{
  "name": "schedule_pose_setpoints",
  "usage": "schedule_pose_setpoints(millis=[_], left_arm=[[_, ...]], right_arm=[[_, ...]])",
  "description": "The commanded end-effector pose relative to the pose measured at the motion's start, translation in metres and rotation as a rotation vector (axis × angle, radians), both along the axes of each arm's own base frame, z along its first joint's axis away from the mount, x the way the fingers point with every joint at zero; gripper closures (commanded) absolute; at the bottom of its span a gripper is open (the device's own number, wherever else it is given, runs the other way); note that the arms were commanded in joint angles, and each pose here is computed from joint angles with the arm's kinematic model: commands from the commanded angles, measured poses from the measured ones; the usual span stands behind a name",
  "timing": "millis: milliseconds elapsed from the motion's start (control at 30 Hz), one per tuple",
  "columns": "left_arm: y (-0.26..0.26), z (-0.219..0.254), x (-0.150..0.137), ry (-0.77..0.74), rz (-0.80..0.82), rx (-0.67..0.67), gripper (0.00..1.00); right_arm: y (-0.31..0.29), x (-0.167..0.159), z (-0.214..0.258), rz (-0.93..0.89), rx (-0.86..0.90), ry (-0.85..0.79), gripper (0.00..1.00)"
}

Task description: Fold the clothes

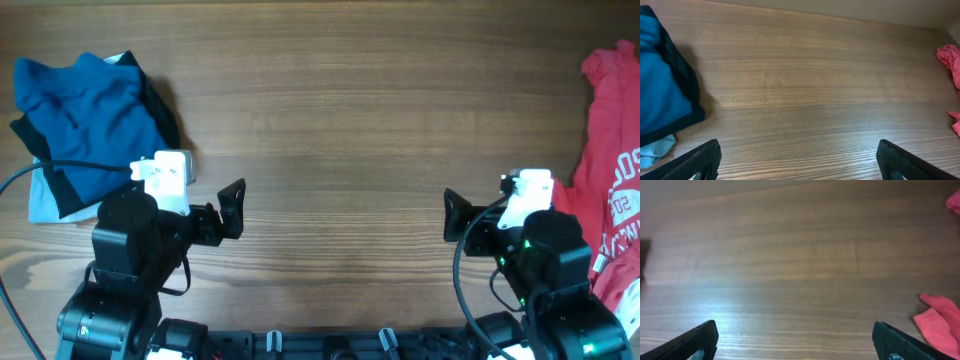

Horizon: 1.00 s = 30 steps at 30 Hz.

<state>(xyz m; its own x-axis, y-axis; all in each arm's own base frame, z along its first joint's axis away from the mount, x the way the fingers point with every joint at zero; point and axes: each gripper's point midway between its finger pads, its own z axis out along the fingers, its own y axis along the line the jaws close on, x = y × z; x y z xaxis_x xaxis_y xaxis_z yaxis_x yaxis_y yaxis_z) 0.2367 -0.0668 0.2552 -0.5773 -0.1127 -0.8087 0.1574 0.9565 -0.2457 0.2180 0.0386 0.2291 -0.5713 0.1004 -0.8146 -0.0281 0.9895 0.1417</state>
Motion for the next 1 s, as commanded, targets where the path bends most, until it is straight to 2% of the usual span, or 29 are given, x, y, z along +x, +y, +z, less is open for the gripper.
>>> schedule_pose_setpoints(millis=[0,500,667,833,967], left_arm=[[0.001,-0.003,0.0,0.004,0.012,0.002,0.0],[0.001,-0.003,0.0,0.004,0.012,0.002,0.0],[0.001,-0.003,0.0,0.004,0.012,0.002,0.0],[0.001,-0.003,0.0,0.004,0.012,0.002,0.0],[0.001,-0.003,0.0,0.004,0.012,0.002,0.0]], right_arm=[[-0.003,0.003,-0.009,-0.027,-0.012,0.036,0.0],[-0.005,0.004,-0.022,-0.035,-0.03,0.09,0.0],[-0.018,-0.003,0.001,-0.081,0.004,-0.06,0.0],[-0.004,-0.012,0.002,0.093,-0.04,-0.276,0.01],[0.002,-0.01,-0.01,0.129,-0.019,-0.406,0.0]])
